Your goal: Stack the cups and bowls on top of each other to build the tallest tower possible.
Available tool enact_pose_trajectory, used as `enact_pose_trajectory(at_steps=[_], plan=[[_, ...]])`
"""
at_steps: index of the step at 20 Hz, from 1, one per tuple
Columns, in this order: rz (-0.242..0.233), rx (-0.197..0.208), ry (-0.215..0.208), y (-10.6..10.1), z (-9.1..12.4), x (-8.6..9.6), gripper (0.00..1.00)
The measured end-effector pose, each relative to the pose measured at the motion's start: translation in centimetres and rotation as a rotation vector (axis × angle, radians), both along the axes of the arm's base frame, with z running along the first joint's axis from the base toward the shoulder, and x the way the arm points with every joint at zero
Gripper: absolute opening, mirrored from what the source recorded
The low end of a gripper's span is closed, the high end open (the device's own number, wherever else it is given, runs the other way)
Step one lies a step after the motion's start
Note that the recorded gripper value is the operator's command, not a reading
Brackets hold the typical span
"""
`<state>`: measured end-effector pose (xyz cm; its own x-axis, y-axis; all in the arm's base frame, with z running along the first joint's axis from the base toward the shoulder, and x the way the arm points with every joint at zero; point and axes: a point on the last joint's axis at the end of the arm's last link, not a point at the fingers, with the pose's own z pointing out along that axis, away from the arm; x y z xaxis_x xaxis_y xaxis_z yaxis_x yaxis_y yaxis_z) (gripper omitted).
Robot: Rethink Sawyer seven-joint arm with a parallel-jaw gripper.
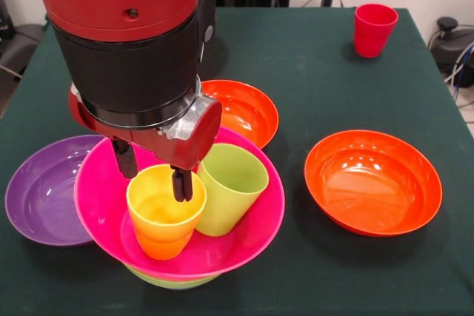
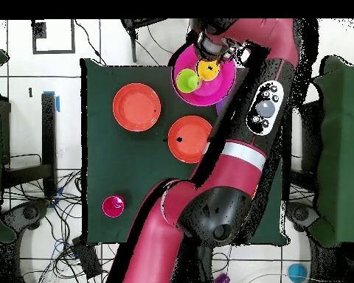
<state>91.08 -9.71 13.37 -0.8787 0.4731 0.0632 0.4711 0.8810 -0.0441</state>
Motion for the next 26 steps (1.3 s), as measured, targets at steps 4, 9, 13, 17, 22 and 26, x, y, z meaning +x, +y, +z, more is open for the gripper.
enact_pose_trajectory(at_steps=[4, 9, 13, 17, 22, 26], plan=[[0.001, -0.003, 0.000, 0.1, 0.1, 0.1, 1.00], [0.001, -0.003, -0.002, 0.1, 0.3, 0.1, 1.00], [0.001, -0.005, -0.009, 0.1, 0.8, 0.2, 1.00], [0.002, -0.009, -0.020, 0.1, 1.8, 0.4, 1.00], [0.002, -0.002, -0.035, 0.9, 3.0, 0.6, 1.00], [0.008, -0.010, -0.035, 2.1, 3.7, 0.5, 1.00]])
